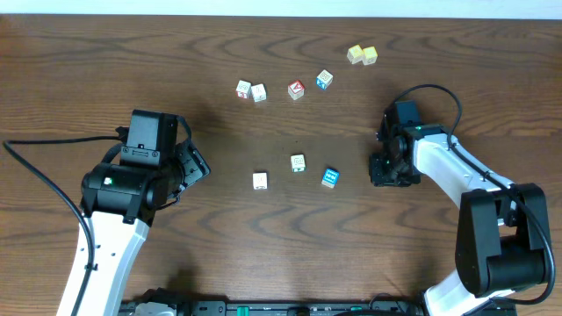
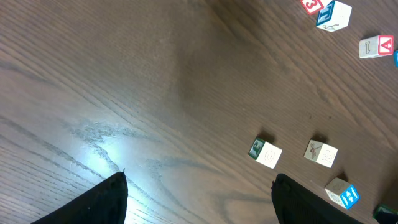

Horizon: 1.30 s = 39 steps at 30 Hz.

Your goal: Lift 4 blocks

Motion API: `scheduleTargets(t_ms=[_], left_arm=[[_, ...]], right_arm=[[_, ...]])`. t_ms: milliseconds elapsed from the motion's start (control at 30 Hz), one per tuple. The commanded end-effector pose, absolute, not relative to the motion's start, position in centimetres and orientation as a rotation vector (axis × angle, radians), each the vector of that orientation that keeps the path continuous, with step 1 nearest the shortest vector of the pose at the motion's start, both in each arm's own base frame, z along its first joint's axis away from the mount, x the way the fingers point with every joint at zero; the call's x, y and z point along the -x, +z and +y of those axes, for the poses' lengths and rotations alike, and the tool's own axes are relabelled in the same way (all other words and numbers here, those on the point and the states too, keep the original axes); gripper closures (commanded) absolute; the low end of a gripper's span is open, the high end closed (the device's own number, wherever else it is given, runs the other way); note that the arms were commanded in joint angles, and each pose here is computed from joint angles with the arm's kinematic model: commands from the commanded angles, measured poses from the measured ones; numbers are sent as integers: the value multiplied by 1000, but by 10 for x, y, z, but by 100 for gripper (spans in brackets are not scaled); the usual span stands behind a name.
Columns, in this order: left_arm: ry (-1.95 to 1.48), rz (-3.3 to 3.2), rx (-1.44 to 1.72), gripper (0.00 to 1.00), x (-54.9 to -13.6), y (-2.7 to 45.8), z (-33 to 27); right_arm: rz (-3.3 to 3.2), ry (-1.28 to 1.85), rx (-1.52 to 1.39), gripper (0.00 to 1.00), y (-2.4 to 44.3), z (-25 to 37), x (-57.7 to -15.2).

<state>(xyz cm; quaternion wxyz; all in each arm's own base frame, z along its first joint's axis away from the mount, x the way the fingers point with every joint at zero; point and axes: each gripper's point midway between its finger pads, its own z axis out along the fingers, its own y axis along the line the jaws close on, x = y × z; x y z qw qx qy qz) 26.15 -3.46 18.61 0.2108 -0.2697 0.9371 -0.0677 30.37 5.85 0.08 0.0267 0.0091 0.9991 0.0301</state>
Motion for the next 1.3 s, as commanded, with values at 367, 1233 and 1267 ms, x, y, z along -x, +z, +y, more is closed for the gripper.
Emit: scheduleTargets(t_ms=[367,1233,1267], left_arm=[[-193,2586,755,25,-263,192,-33],[-193,2586,755,25,-263,192,-33],[-193,2586,755,25,-263,192,-33]], right_arm=[[3086,13,-70,57,17,54,-315],[3061,383,193,16,63,171,-311],[3040,338,260,13,57,174,-310]])
